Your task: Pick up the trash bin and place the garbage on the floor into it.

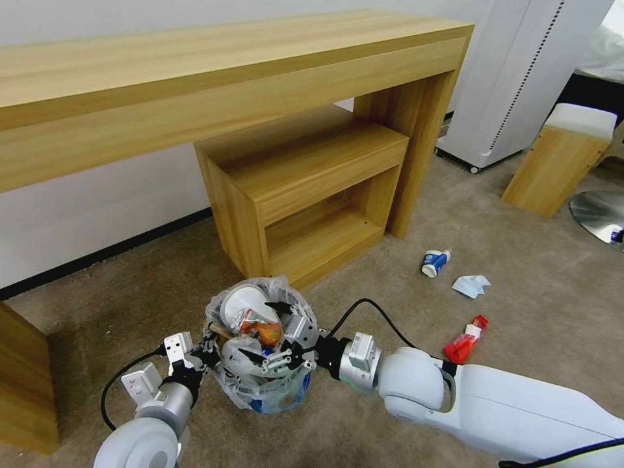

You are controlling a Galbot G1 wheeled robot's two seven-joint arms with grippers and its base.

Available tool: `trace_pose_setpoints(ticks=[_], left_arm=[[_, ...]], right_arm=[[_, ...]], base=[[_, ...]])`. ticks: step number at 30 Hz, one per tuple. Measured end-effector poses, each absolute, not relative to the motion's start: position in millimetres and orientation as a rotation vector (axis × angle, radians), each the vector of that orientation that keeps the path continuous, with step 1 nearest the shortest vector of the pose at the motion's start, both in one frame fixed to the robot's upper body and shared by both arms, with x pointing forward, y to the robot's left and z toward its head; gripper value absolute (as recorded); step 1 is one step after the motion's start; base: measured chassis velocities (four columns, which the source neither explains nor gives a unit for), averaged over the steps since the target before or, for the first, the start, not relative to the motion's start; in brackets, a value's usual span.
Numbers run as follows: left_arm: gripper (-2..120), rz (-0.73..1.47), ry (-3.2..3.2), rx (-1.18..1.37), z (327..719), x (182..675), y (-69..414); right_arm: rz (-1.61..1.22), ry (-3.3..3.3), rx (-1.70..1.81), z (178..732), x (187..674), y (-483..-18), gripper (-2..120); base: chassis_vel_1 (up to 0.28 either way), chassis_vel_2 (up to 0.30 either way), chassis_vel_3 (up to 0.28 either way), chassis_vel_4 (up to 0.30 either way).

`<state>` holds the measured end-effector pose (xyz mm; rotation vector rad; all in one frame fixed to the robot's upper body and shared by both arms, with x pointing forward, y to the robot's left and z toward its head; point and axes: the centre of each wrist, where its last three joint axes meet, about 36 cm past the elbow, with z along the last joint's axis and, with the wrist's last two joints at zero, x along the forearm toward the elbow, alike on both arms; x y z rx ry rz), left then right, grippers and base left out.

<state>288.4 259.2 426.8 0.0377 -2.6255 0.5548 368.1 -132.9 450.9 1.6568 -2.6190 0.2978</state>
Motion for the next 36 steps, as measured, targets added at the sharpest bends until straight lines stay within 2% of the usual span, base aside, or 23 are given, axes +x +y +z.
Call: trace_pose_setpoints(ticks=[10,18,28,36], left_arm=[[1,0.560,-2.622,0.049,424,291,262],[1,0.564,-2.627,0.056,426,290,263],[1,0.593,-2.651,0.056,436,288,260],[1,0.605,-2.675,0.062,443,287,261]], right_arm=[[0.228,-2.714,1.629,458,371,-138,100],[0.086,-2.932,1.452,476,390,-143,100],[-0.079,-3.128,1.062,480,400,-160,100],[0.038,-3.151,0.673,491,414,-186,100]], base=[[0.000,0.000,0.000,0.000],[0.000,0.000,0.000,0.000],[0.000,0.000,0.000,0.000],[0.000,0.000,0.000,0.000]])
